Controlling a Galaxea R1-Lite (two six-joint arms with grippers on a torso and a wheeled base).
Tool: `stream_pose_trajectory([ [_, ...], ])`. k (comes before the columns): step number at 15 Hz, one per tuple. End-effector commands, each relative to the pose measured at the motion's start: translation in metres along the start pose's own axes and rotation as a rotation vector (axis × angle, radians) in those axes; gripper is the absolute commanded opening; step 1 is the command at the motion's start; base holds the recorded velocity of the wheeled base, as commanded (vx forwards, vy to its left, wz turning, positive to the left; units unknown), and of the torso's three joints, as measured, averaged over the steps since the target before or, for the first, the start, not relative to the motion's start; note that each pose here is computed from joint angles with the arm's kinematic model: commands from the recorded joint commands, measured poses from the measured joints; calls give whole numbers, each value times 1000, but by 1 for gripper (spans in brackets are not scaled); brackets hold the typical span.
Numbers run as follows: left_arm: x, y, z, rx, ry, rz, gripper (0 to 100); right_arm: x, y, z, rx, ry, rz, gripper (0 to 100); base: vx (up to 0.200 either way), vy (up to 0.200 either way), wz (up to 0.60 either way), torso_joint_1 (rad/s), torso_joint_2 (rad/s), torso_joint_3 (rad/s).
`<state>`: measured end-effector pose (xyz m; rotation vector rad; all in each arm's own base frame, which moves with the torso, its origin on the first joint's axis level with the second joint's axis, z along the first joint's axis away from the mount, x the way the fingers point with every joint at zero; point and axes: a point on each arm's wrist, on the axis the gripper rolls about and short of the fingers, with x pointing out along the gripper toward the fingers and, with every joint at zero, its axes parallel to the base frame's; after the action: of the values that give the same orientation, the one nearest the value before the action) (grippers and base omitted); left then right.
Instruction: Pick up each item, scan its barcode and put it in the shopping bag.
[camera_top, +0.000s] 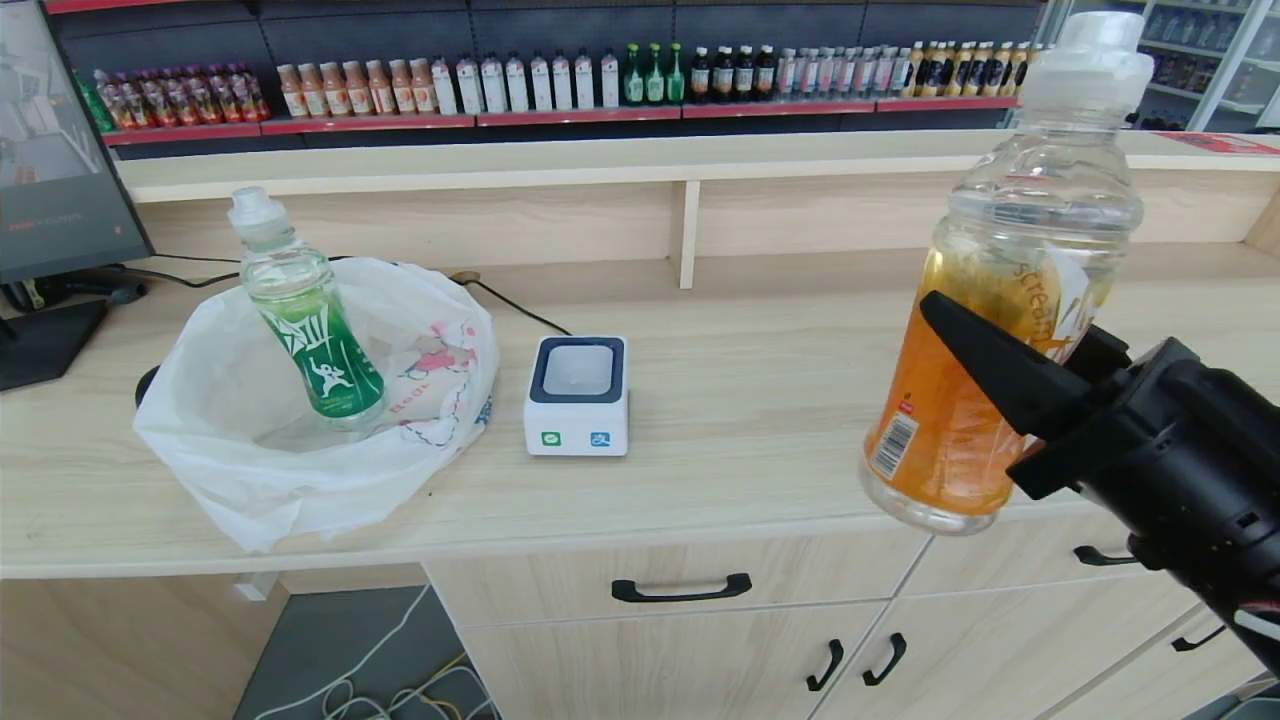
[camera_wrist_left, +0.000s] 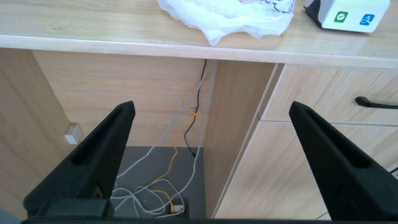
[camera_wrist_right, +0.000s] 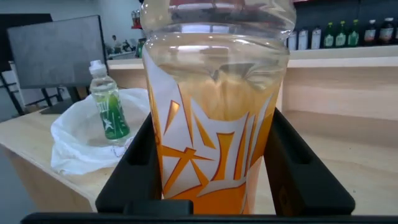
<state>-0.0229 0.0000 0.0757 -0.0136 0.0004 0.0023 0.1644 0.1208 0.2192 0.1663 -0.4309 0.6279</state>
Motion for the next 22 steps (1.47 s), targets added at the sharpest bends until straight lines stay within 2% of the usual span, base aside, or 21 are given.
stream_pose_trajectory([
  [1, 0, 0, 0, 0, 1, 1, 100, -7, 3, -2, 99, 24, 104, 0, 0, 0, 0, 0, 0, 0],
  [6, 0, 0, 0, 0, 1, 1, 100, -5, 7, -1, 363, 71, 284, 0, 0, 0, 0, 0, 0, 0],
  [10, 0, 0, 0, 0, 0, 1, 100, -1, 7, 4, 542, 69, 290, 0, 0, 0, 0, 0, 0, 0],
  [17, 0, 0, 0, 0, 0, 1, 100, 16, 10, 26, 682, -14, 334, 0, 0, 0, 0, 0, 0, 0],
  [22, 0, 0, 0, 0, 1, 2, 100, 29, 11, 45, 707, -94, 371, 0, 0, 0, 0, 0, 0, 0],
])
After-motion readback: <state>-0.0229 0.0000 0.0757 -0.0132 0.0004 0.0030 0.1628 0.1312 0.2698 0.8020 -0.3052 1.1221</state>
